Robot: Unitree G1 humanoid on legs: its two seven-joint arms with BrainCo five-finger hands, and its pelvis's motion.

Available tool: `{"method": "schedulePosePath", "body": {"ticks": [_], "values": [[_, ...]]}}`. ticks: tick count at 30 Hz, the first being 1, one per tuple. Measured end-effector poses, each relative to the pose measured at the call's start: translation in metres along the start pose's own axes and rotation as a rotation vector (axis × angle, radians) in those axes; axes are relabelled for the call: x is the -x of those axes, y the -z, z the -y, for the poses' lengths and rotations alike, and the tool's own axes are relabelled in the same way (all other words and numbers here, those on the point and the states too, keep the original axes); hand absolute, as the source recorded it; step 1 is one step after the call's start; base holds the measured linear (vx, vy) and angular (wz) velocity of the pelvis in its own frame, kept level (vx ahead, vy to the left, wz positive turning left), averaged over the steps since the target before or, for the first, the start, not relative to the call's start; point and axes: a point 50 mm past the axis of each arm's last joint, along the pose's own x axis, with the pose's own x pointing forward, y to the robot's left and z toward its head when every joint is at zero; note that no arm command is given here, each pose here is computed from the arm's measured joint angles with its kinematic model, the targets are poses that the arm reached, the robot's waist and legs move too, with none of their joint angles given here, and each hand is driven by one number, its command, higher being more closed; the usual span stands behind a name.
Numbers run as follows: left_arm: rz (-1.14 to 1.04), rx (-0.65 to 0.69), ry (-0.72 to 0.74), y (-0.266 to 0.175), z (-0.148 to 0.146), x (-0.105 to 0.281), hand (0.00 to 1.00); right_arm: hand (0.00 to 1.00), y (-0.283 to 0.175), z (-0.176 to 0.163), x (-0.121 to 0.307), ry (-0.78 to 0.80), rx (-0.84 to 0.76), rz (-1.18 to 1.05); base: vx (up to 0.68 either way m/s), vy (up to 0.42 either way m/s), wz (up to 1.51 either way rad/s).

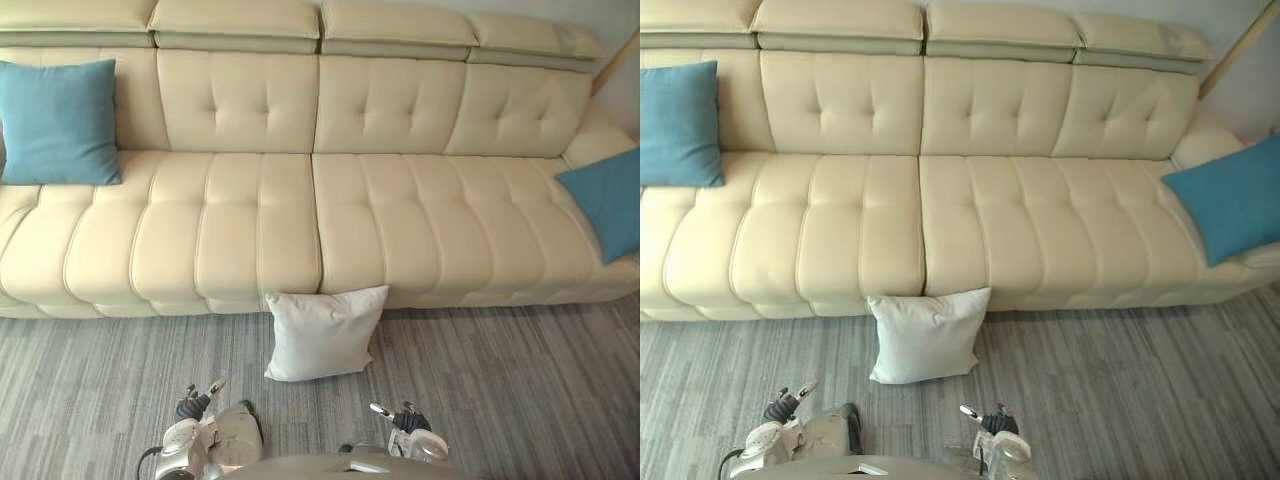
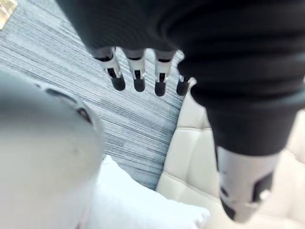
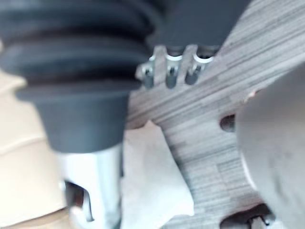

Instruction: Pick up cushions and gather them together orderly.

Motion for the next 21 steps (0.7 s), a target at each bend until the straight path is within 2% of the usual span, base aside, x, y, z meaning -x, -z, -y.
{"method": "schedulePosePath", "body": {"ticks": [5, 13, 17, 21], "values": [[-0.016, 0.006, 0.002, 0.004, 0.000, 0.000, 0.00, 0.00, -0.007, -0.005, -0.002, -0.020, 0.030, 0.019, -0.05, 0.038, -0.28], [-0.035, -0.005, 0.001, 0.009, -0.002, 0.001, 0.00, 0.00, 0.003, 0.008, 0.000, 0.004, 0.047, -0.010, 0.02, 0.030, 0.03], [-0.059, -0.019, -0.018, 0.015, -0.010, 0.002, 0.00, 0.00, 0.014, 0.006, 0.002, -0.006, 0.058, -0.046, 0.10, -0.098, 0.22], [-0.091, -0.004, -0.006, 0.024, -0.003, 0.005, 0.00, 0.00, 0.014, 0.013, 0.002, 0.013, 0.062, -0.049, 0.14, -0.108, 0.25]]}}
